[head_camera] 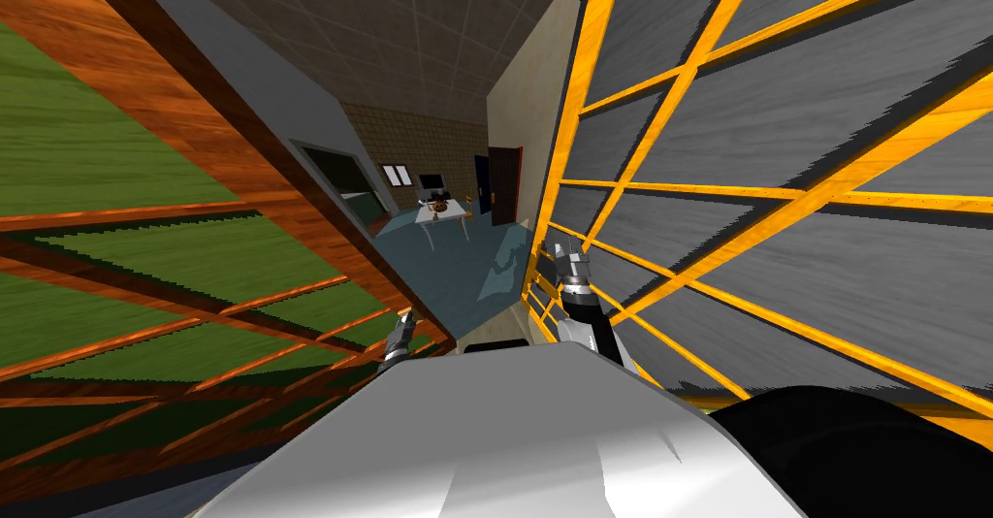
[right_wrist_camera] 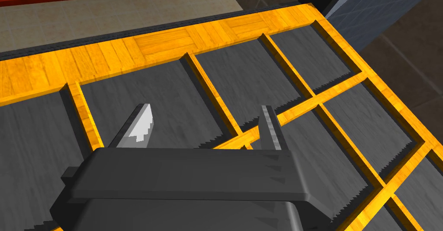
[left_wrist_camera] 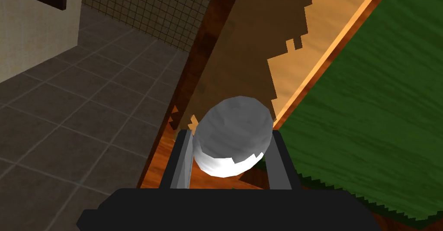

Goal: Pull the door open

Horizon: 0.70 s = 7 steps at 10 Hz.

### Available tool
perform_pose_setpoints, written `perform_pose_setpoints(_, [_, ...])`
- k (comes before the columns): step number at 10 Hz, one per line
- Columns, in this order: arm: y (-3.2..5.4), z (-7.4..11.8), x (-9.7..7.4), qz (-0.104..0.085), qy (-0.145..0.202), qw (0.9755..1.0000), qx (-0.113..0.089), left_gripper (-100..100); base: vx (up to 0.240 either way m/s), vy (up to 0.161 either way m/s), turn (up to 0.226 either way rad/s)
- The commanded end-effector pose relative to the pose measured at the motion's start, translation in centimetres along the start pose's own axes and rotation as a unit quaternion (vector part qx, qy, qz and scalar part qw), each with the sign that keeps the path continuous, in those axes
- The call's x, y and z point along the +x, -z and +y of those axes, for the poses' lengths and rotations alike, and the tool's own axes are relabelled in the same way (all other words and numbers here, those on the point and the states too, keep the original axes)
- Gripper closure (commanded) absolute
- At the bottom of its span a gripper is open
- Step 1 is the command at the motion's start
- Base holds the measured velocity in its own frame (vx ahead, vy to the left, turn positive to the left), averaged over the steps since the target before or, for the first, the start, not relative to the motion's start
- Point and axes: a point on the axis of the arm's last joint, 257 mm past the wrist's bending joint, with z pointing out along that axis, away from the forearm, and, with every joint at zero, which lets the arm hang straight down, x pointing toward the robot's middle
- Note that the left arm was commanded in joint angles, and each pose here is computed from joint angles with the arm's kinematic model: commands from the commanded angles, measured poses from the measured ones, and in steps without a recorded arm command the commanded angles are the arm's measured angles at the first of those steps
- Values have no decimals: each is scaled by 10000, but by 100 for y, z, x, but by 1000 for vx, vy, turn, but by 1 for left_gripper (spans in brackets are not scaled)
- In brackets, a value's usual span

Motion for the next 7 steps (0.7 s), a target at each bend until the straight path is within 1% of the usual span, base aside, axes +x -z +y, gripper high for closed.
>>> perform_pose_setpoints(1, [-1,14,-10,-23,307,9995,-21,100,-44,7,-76])
perform_pose_setpoints(2, [-1,14,-10,-23,353,9994,-21,100,-33,7,-30])
perform_pose_setpoints(4, [-9,39,-33,-61,734,9973,-44,100,-37,5,-60])
perform_pose_setpoints(5, [-9,39,-33,-61,788,9969,-44,100,-35,8,-33])
perform_pose_setpoints(7, [-17,66,-56,-105,1178,9930,-69,100,-43,-1,-60])
